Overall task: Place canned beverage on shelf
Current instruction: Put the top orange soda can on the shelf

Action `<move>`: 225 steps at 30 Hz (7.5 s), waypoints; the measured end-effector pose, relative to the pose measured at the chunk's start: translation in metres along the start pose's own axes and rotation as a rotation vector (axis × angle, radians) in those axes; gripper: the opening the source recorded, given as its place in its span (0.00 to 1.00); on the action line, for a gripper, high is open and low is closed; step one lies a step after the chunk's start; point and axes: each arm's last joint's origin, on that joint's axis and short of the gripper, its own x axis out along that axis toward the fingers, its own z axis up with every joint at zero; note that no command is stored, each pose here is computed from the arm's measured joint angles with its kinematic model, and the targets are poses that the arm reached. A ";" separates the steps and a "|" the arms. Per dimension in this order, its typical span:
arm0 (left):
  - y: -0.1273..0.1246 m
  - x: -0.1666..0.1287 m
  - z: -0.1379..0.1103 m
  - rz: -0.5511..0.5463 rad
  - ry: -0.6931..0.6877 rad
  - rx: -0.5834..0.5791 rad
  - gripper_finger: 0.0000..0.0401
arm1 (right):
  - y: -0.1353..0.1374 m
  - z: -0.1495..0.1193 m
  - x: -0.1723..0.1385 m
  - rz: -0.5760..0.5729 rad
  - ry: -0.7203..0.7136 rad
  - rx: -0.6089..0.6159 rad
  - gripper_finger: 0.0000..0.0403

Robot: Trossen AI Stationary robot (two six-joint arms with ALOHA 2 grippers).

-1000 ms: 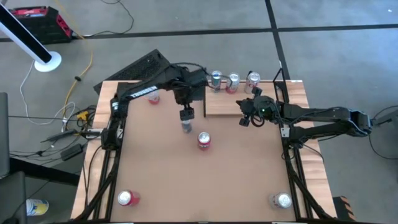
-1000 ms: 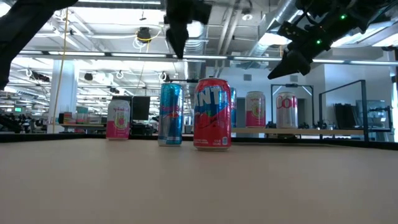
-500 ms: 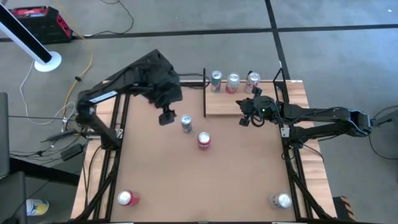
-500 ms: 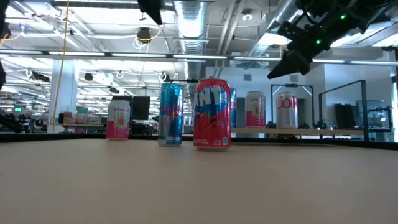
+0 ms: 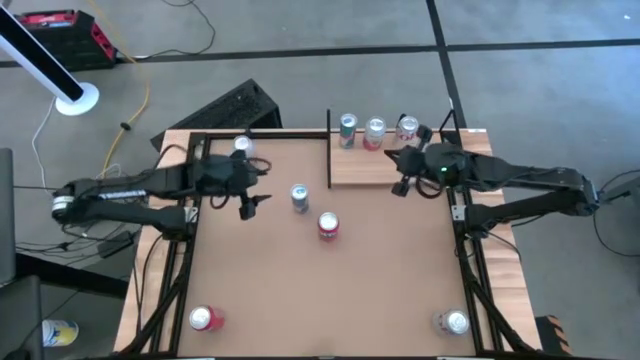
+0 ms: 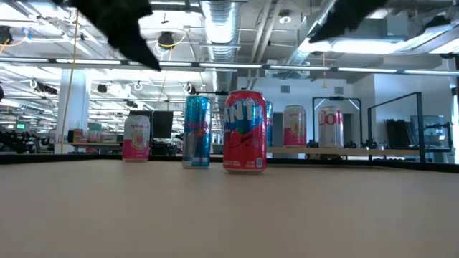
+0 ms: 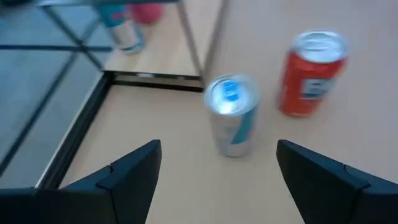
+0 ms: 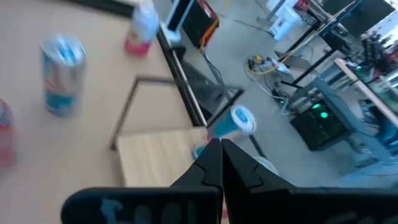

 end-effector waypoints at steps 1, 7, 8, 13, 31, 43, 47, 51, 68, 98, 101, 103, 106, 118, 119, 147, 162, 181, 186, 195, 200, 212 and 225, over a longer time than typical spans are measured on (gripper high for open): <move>0.000 0.001 -0.012 0.011 -0.044 -0.023 0.76 | -0.003 0.005 -0.006 0.009 -0.010 0.024 0.05; -0.006 0.005 -0.060 0.011 -0.203 -0.149 0.76 | -0.009 0.014 -0.026 0.042 -0.034 0.044 0.05; -0.007 0.005 -0.065 0.008 -0.204 -0.158 0.76 | -0.009 0.014 -0.027 0.045 -0.035 0.043 0.05; -0.007 0.007 -0.071 0.018 -0.206 -0.175 0.76 | -0.006 0.015 -0.025 0.053 -0.030 0.035 0.05; -0.013 0.036 -0.082 0.004 -0.055 -0.181 0.76 | 0.027 0.011 0.015 0.113 0.125 -0.078 0.05; -0.015 0.044 -0.087 0.003 0.006 -0.163 0.76 | 0.065 0.022 -0.012 0.282 0.032 -0.064 0.05; -0.014 0.043 -0.086 0.026 -0.011 -0.159 0.76 | 0.079 0.025 -0.025 0.350 -0.011 -0.103 0.05; -0.015 0.044 -0.085 0.004 -0.015 -0.162 0.76 | 0.088 0.026 -0.036 0.398 -0.052 -0.156 0.05; -0.015 0.044 -0.089 -0.005 0.024 -0.167 0.76 | 0.156 0.033 0.016 0.439 -0.047 -0.141 0.15; -0.022 0.076 -0.097 -0.054 0.061 -0.162 0.78 | 0.115 0.028 0.076 0.830 -0.033 -0.043 0.64; -0.024 0.081 -0.099 -0.062 0.073 -0.159 0.78 | 0.124 0.025 0.087 0.833 -0.040 -0.067 0.64; -0.024 0.084 -0.101 -0.063 0.090 -0.151 0.78 | 0.129 0.022 0.095 0.829 -0.032 -0.072 0.64; -0.024 0.084 -0.102 -0.064 0.100 -0.150 0.78 | 0.131 0.021 0.107 0.811 -0.045 -0.060 0.64; -0.024 0.084 -0.101 -0.063 0.092 -0.150 0.78 | 0.137 0.009 0.130 0.883 -0.017 -0.029 0.66; -0.024 0.084 -0.101 -0.063 0.091 -0.151 0.78 | 0.137 0.009 0.130 0.883 -0.020 -0.029 0.67; -0.024 0.083 -0.102 -0.064 0.094 -0.150 0.78 | 0.141 0.007 0.129 0.844 0.009 -0.044 0.87; -0.024 0.083 -0.102 -0.066 0.095 -0.150 0.78 | 0.137 0.008 0.126 0.794 0.030 -0.057 0.87; -0.025 0.083 -0.102 -0.078 0.094 -0.151 0.78 | 0.146 -0.001 0.135 0.804 0.074 -0.069 0.87; -0.025 0.083 -0.102 -0.079 0.094 -0.151 0.78 | 0.145 0.000 0.135 0.804 0.070 -0.069 0.82; -0.025 0.083 -0.102 -0.079 0.098 -0.151 0.78 | 0.139 -0.001 0.136 0.793 0.080 -0.057 0.74; -0.025 0.083 -0.102 -0.079 0.100 -0.150 0.78 | 0.130 -0.003 0.138 0.775 0.099 -0.040 0.73; -0.025 0.083 -0.102 -0.079 0.102 -0.151 0.78 | 0.056 0.001 0.098 0.685 0.138 -0.012 0.72; -0.025 0.083 -0.102 -0.079 0.101 -0.154 0.78 | -0.061 -0.032 0.031 0.385 0.218 0.117 0.72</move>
